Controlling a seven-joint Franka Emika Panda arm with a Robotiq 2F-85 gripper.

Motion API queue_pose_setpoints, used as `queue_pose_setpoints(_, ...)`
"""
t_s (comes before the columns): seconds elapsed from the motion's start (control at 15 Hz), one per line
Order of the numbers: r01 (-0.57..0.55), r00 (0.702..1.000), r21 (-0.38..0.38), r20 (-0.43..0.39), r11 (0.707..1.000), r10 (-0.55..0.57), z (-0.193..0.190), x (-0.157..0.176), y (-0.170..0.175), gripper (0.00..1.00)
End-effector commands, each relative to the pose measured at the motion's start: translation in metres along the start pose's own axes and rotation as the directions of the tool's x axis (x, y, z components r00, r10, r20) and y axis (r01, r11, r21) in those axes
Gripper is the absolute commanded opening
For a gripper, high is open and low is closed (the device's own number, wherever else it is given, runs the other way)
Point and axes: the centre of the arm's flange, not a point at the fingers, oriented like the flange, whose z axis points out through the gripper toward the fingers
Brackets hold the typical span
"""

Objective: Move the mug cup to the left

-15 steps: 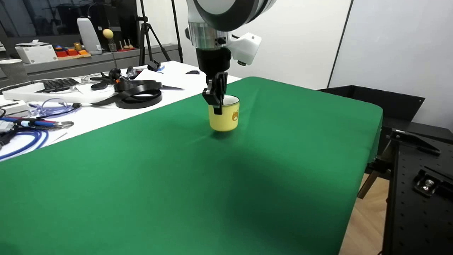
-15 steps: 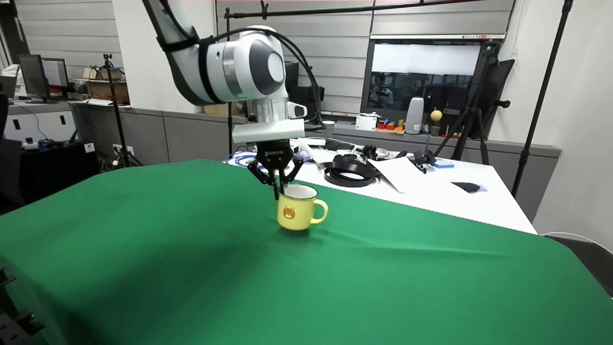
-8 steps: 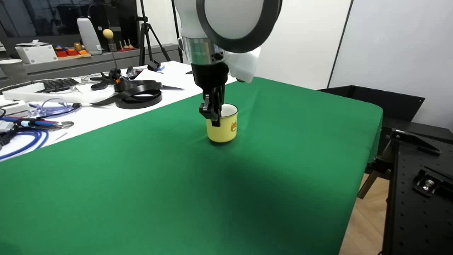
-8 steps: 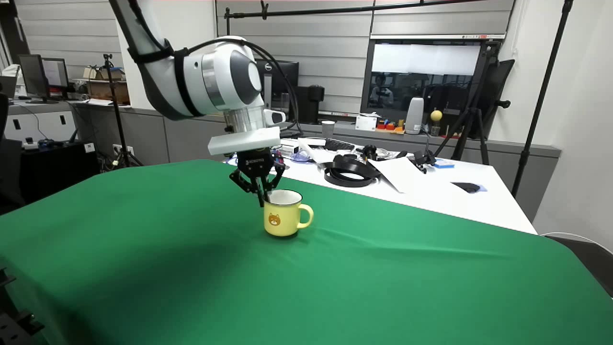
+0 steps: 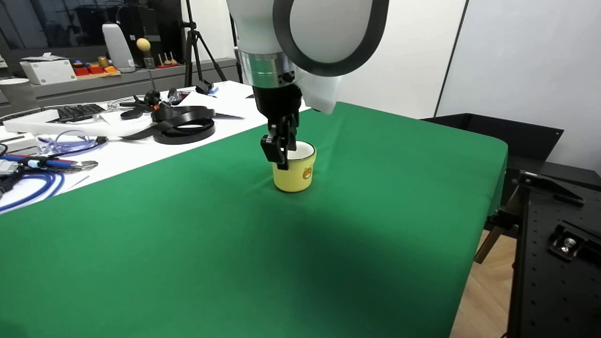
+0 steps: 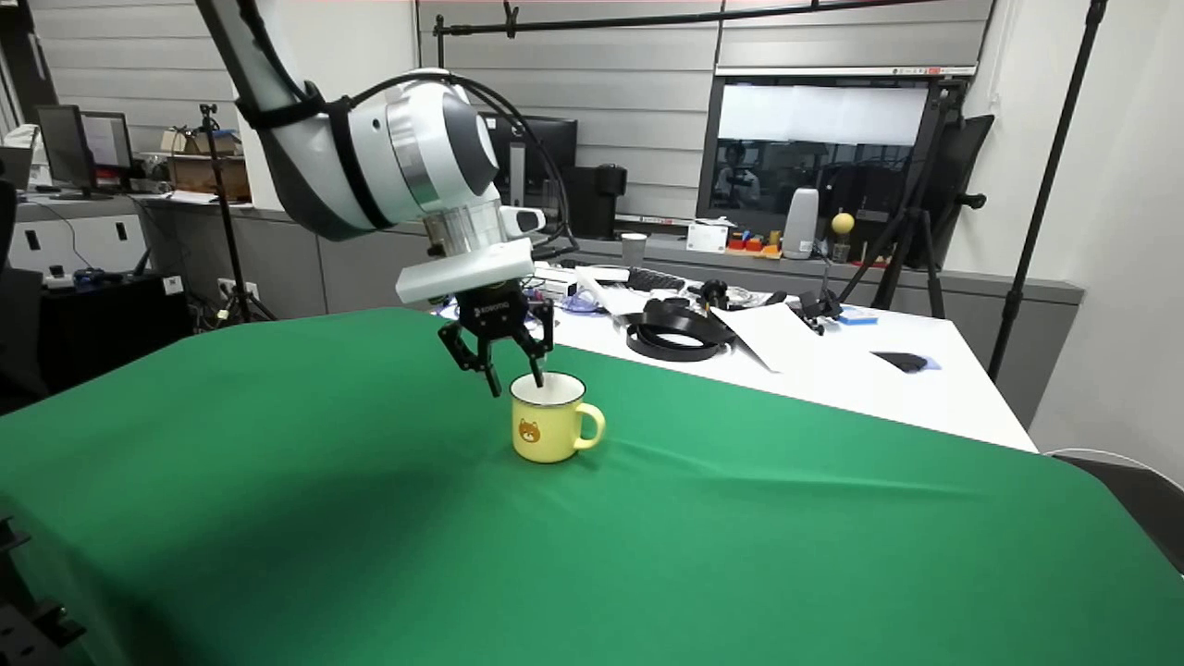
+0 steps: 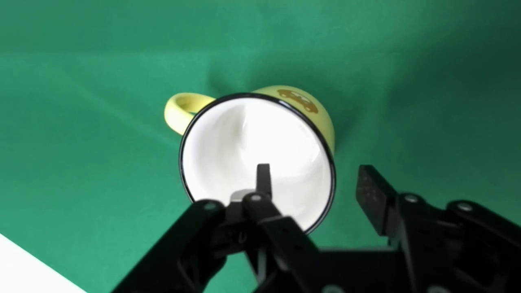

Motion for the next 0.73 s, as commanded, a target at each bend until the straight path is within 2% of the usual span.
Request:
queue_pose_setpoints(0.0, -0.028, 0.999, 0.008, 0.03, 1.0, 0.028, -0.014, -0.008, 0.0, 0.89)
queue_pose_setpoints(0.13, -0.042, 0.996, 0.021, 0.076, 0.999, 0.04, -0.022, -0.011, 0.002, 0.99)
queue_pose_setpoints(0.4, -0.056, 0.992, 0.039, 0.116, 0.998, 0.051, -0.043, -0.014, 0.008, 1.0)
queue_pose_setpoints(0.67, -0.068, 0.981, 0.121, 0.189, 0.99, 0.044, -0.057, -0.014, 0.015, 1.0)
